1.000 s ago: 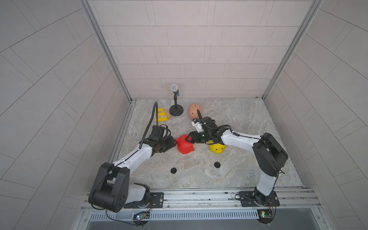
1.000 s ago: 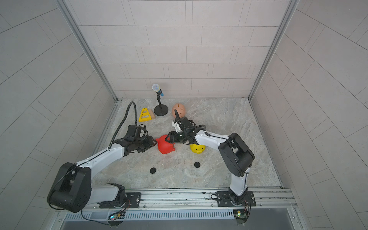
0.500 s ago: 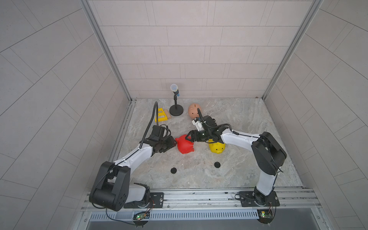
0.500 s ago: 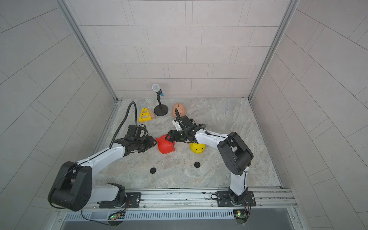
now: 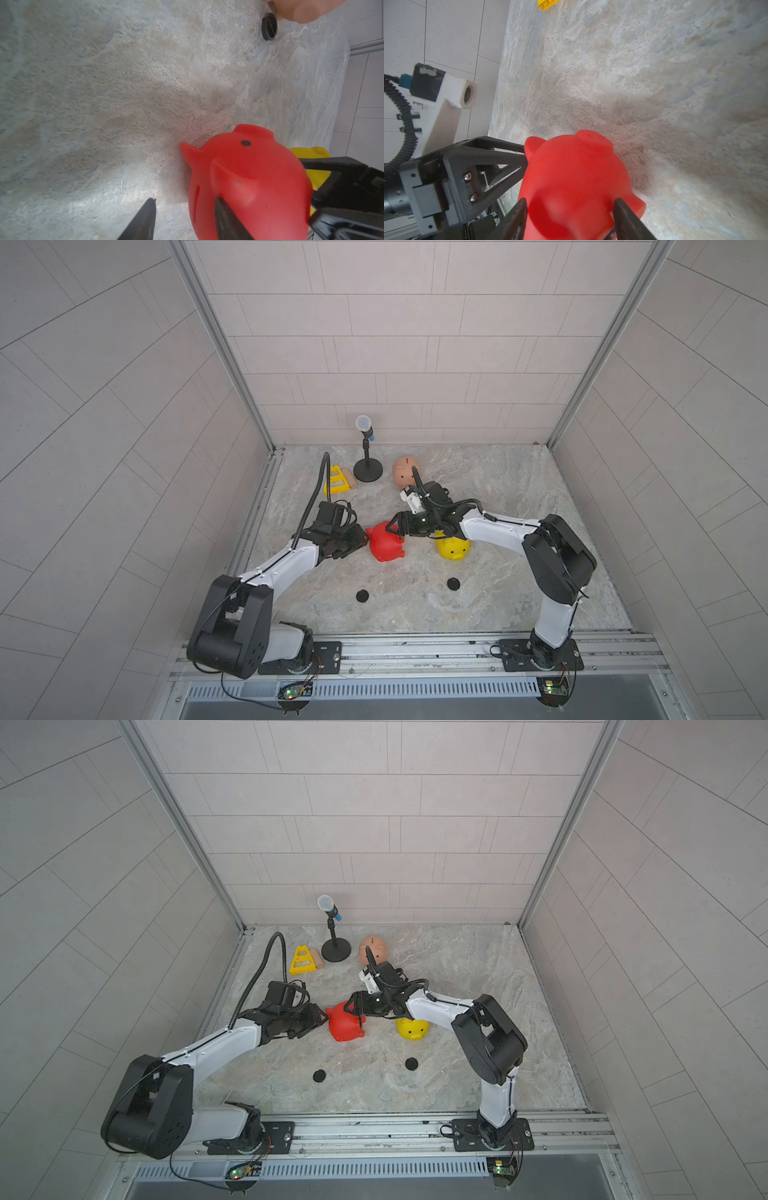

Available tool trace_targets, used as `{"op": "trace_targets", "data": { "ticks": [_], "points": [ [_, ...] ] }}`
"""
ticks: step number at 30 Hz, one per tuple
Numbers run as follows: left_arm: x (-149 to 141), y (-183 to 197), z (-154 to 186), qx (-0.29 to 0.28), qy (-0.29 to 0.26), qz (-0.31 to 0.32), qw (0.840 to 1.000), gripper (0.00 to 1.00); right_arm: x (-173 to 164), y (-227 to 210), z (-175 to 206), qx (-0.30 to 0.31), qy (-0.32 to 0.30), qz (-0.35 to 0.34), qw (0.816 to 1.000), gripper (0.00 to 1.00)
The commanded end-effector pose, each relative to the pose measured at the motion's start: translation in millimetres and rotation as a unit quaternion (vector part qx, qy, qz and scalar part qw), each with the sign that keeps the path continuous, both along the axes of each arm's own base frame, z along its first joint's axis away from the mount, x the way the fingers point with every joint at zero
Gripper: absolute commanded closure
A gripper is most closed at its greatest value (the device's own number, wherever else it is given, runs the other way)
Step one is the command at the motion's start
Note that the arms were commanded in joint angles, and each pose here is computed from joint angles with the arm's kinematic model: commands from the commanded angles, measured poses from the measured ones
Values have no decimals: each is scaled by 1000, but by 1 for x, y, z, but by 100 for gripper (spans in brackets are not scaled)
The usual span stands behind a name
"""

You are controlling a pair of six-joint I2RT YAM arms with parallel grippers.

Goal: Close piggy banks
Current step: Adjust the piggy bank at the center of the board.

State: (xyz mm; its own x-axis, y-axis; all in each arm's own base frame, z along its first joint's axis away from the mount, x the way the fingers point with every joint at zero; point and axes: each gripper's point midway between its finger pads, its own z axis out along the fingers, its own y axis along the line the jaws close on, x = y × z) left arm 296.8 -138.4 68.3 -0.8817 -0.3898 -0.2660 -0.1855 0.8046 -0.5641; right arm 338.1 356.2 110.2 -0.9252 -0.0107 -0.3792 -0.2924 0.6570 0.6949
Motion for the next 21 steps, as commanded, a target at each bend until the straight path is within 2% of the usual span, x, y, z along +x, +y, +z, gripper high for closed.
{"op": "trace_targets", "data": {
  "ticks": [1,6,12,21],
  "points": [
    [7,-3,6,1,-13,-8,1000,49,-9,5,22,31,-1,5,999,35],
    [8,-3,4,2,-9,-9,1000,49,-24,18,41,64,1,21,998,35],
    [7,-3,2,4,-6,-9,1000,49,-35,30,51,73,4,33,997,35],
    [7,-1,-6,16,3,-10,1000,49,-51,52,48,73,12,54,996,36]
  ]
}}
